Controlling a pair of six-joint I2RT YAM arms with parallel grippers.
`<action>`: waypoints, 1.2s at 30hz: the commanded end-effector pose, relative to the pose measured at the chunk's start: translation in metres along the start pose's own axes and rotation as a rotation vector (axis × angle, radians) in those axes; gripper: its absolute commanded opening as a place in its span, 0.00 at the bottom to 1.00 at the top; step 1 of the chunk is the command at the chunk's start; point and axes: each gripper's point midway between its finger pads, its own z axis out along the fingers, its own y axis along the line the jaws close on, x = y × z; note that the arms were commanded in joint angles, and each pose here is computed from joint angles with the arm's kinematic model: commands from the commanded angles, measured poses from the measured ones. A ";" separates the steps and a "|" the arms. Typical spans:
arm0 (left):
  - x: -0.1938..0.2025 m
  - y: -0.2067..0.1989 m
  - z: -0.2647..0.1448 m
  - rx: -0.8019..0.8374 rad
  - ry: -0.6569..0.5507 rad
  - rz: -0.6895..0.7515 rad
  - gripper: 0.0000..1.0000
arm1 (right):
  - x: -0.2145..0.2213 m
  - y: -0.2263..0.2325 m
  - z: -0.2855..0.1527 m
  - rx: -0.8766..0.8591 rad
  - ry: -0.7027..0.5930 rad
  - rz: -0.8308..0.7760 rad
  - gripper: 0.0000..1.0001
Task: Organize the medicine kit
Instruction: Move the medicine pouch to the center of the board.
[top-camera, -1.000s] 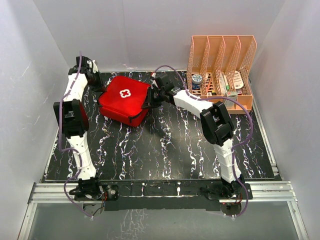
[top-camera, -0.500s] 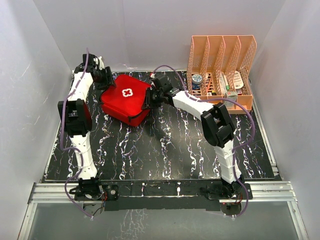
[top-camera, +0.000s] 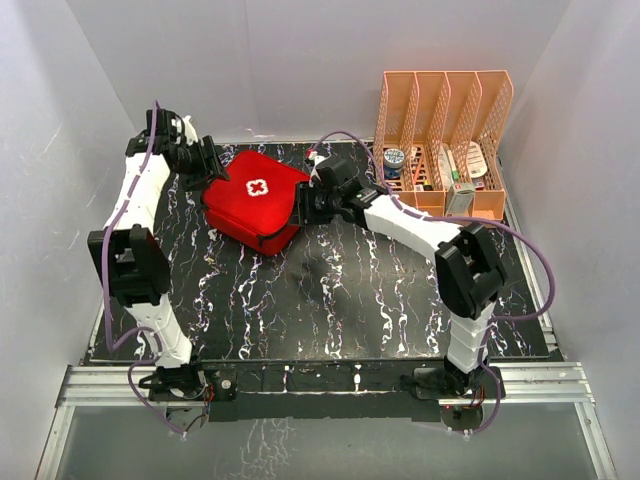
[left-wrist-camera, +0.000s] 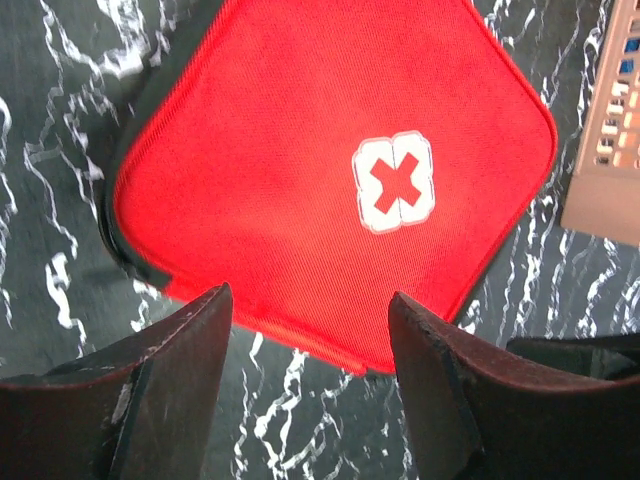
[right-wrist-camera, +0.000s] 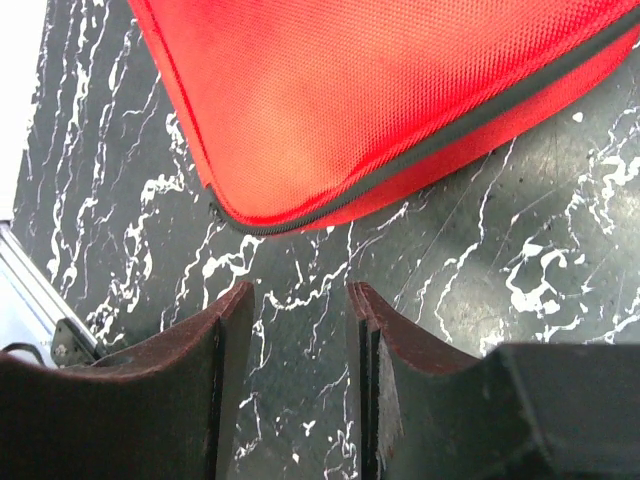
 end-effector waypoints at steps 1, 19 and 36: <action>0.037 -0.004 -0.021 0.024 0.068 -0.063 0.62 | -0.020 0.028 -0.027 -0.090 -0.098 -0.055 0.40; 0.024 -0.031 -0.045 0.225 -0.046 0.134 0.99 | -0.003 0.110 -0.047 -0.245 -0.167 -0.205 0.98; 0.031 -0.034 -0.041 0.272 -0.085 0.160 0.97 | 0.026 0.108 -0.022 -0.323 -0.143 -0.233 0.81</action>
